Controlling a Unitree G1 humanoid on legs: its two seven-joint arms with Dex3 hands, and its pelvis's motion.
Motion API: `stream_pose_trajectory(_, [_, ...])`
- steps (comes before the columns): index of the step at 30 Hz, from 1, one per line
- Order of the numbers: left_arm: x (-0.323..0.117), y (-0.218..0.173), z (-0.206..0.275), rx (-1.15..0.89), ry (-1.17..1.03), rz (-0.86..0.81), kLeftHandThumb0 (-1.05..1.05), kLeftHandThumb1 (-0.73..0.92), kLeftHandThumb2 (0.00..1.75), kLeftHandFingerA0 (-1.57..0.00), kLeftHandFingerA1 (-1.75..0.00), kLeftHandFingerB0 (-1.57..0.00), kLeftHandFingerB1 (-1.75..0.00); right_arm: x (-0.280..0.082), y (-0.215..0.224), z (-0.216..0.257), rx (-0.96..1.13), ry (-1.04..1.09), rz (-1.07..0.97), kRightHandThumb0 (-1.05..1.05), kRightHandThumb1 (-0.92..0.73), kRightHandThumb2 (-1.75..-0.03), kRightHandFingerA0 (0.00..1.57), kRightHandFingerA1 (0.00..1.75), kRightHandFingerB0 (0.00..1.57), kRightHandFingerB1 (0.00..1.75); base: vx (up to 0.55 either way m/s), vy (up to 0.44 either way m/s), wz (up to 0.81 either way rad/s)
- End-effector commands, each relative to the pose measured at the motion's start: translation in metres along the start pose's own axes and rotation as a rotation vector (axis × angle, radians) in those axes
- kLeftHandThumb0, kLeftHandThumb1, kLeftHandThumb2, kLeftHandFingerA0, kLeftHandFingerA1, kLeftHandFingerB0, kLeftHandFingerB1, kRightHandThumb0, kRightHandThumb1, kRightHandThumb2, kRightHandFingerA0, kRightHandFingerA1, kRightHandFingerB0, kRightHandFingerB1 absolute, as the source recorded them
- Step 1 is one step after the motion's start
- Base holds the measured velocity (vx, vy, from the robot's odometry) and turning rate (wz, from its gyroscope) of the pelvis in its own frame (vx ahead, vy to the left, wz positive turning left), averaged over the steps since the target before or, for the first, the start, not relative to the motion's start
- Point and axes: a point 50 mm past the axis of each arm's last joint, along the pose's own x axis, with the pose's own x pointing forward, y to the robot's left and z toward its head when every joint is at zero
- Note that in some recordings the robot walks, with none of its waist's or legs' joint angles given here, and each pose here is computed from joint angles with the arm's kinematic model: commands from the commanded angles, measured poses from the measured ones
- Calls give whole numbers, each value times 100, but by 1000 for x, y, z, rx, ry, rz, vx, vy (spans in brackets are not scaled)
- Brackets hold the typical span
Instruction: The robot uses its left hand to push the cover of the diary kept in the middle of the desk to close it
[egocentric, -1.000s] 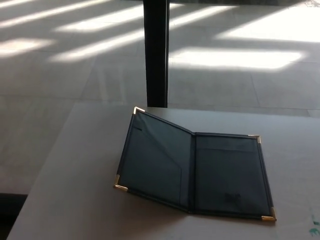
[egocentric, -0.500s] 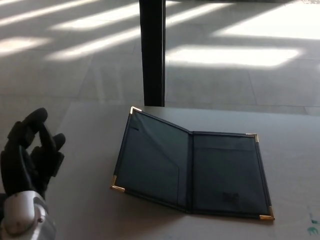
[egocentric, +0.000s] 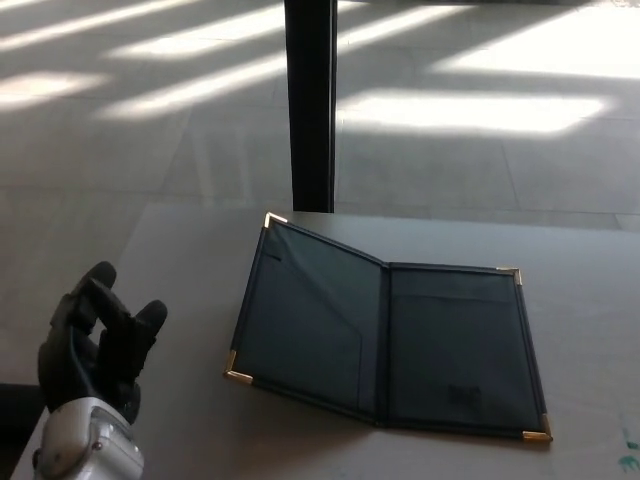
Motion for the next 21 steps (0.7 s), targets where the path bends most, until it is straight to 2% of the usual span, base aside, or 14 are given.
stream_pose_trajectory(1, [-21, -11, -52, -341, 266, 58, -89, 92, 82, -37, -61, -22, -47, -2, -6, -11, 46, 26, 2, -67, -92, -68, 62, 59, 61, 46, 0, 0, 0])
stream_pose_trajectory(3, [-24, -10, -57, -333, 272, 81, -89, 92, 83, -38, -60, -23, -47, -3, -6, -11, 83, 26, 11, -67, -92, -68, 62, 60, 60, 46, 0, 0, 0])
stream_pose_trajectory(5, [-29, -7, -68, -349, 295, 108, -87, 92, 82, -33, -55, -14, -43, -3, -5, -8, 71, 18, 27, -67, -92, -70, 59, 59, 56, 44, 0, 0, 0])
stream_pose_trajectory(6, [-32, -7, -73, -349, 307, 110, -82, 83, 116, -31, -60, -11, -50, -3, -4, -8, 73, 20, 24, -67, -92, -69, 61, 58, 57, 44, 0, 0, 0])
stream_pose_trajectory(7, [-35, -8, -77, -333, 324, 111, -87, 91, 84, -33, -55, -16, -46, -2, -4, -7, 75, 20, 22, -68, -92, -68, 60, 57, 58, 44, 0, 0, 0])
stream_pose_trajectory(8, [-38, -10, -83, -310, 349, 117, -84, 92, 80, -37, -56, -18, -46, -1, -4, -8, 83, 27, 20, -67, -92, -69, 60, 56, 57, 44, 0, 0, 0])
stream_pose_trajectory(9, [-38, -13, -83, -309, 354, 117, -84, 92, 80, -37, -56, -18, -46, 1, -3, -4, 85, 22, 22, -67, -92, -69, 60, 56, 57, 44, 0, 0, 0])
stream_pose_trajectory(10, [-41, -17, -88, -302, 371, 104, -80, 82, 110, -27, -60, -18, -52, 2, -1, -2, 85, 18, 19, -67, -92, -67, 65, 60, 60, 45, 0, 0, 0])
stream_pose_trajectory(11, [-47, -22, -98, -281, 409, 79, -82, 92, 81, -31, -60, -17, -47, 2, 0, -1, 86, 14, 20, -68, -92, -68, 63, 62, 59, 45, 0, 0, 0])
stream_pose_trajectory(15, [-61, -30, -122, -178, 522, 67, -87, 91, 77, -34, -62, -21, -49, 3, 2, 0, 76, 15, 30, -69, -92, -69, 61, 61, 58, 45, 0, 0, 0])
stream_pose_trajectory(18, [-63, -30, -130, -140, 542, 74, -84, 92, 76, -26, -60, -19, -48, 4, 2, 0, 74, 15, 26, -68, -92, -69, 63, 60, 60, 44, 0, 0, 0])
stream_pose_trajectory(19, [-63, -30, -132, -127, 537, 66, -82, 79, 109, -23, -62, -16, -54, 4, 4, 1, 76, 12, 29, -67, -92, -68, 64, 59, 60, 44, 0, 0, 0])
stream_pose_trajectory(20, [-63, -29, -134, -104, 532, 52, -84, 92, 77, -18, -59, -10, -46, 4, 5, 3, 79, 7, 30, -68, -92, -68, 65, 61, 61, 46, 0, 0, 0])
stream_pose_trajectory(21, [-63, -29, -135, -91, 532, 36, -82, 79, 116, -15, -61, -3, -48, 4, 6, 4, 80, 3, 34, -67, -92, -68, 64, 60, 61, 46, 0, 0, 0])
